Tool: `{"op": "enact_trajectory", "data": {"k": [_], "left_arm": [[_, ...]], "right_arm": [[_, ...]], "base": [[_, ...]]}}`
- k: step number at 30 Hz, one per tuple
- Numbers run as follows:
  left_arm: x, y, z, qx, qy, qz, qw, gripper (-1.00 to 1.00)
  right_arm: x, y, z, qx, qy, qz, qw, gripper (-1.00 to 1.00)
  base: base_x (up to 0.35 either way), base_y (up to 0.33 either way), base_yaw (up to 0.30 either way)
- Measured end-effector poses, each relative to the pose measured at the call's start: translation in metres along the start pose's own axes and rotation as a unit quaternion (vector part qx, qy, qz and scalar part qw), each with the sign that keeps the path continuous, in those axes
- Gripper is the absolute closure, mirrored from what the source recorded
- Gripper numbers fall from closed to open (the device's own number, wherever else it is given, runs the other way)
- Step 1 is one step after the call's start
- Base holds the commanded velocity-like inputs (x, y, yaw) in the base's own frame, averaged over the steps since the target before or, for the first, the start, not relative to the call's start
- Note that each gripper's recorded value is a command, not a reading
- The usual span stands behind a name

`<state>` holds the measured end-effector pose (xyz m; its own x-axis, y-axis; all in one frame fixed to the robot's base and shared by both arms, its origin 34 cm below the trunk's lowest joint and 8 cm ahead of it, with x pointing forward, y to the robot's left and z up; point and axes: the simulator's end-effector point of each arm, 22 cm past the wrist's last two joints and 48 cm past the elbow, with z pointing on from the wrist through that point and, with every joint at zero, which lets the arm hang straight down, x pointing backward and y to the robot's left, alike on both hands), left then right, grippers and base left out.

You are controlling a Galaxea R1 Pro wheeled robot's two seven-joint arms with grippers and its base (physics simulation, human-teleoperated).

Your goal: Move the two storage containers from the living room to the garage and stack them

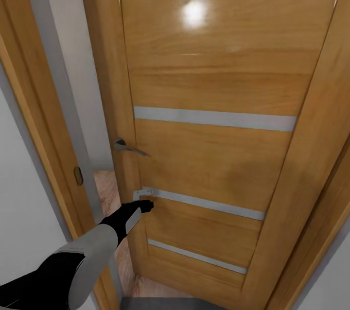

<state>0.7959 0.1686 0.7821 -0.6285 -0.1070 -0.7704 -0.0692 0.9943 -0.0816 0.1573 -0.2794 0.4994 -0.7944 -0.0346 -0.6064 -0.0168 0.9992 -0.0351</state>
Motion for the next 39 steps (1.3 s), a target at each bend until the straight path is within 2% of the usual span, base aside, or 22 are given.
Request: {"op": "enact_trajectory", "data": {"k": [17,32,39], "left_arm": [[-0.0001,0.0,0.0,0.0,0.0,0.001,1.0,-1.0],[-0.0003,0.0009,-0.0007,-0.002,0.0,0.004,1.0,-1.0],[-0.0008,0.0041,0.0003,-0.003,0.0,0.001,1.0,-1.0]], "right_arm": [[-0.001,-0.0012,0.0003,0.001,-0.002,0.0,1.0,-1.0],[-0.001,-0.0014,0.0002,0.001,-0.002,0.0,1.0,-1.0],[-0.0009,-0.0014,0.0003,0.001,-0.002,0.0,1.0,-1.0]], "base": [[0.005,-0.003,0.0],[0.266,-0.12,0.0],[0.068,-0.027,0.0]]}}
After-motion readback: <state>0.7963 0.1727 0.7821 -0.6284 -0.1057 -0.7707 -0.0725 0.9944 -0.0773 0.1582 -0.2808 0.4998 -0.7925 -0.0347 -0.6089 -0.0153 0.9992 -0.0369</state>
